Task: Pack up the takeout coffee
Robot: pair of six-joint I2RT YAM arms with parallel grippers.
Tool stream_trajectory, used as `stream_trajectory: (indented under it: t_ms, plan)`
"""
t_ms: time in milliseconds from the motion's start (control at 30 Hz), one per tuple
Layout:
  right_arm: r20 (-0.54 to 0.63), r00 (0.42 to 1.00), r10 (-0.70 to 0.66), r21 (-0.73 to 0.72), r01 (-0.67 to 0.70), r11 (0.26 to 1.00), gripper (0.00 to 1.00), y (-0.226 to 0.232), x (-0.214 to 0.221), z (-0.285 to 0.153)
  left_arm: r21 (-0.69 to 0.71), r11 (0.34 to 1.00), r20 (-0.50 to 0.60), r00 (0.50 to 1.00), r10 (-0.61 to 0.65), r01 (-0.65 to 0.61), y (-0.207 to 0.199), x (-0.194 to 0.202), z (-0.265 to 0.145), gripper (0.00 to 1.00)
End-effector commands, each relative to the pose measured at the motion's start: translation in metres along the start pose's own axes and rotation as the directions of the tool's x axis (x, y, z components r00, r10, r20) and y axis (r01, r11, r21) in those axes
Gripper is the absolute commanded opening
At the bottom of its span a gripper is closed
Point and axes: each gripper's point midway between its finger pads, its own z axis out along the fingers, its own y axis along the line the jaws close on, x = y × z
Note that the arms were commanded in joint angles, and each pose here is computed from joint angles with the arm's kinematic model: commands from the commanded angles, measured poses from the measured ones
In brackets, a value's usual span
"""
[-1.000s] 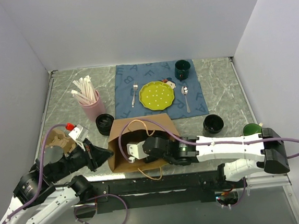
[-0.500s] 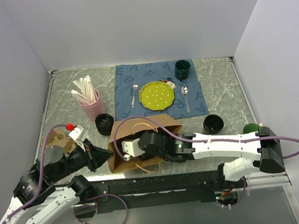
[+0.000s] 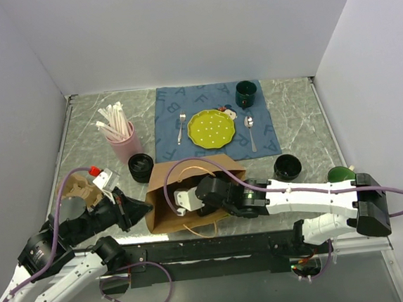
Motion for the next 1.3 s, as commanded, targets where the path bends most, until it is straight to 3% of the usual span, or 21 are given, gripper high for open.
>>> stream_trajectory:
  t_ms: [0,1267]
  plan:
    - [0.055,0.998,0.025,0.019,-0.026,0.999,0.49,-0.008,-0.008,0.001,0.043,0.999,0.024,1.000,0.005,-0.006,-0.009,-0.006,0.000,0.01]
    - [0.037,0.998,0.051,-0.012,-0.051,0.999,0.49,-0.002,-0.008,0.042,0.031,0.999,0.017,1.000,-0.011,0.011,-0.008,-0.005,-0.005,0.01]
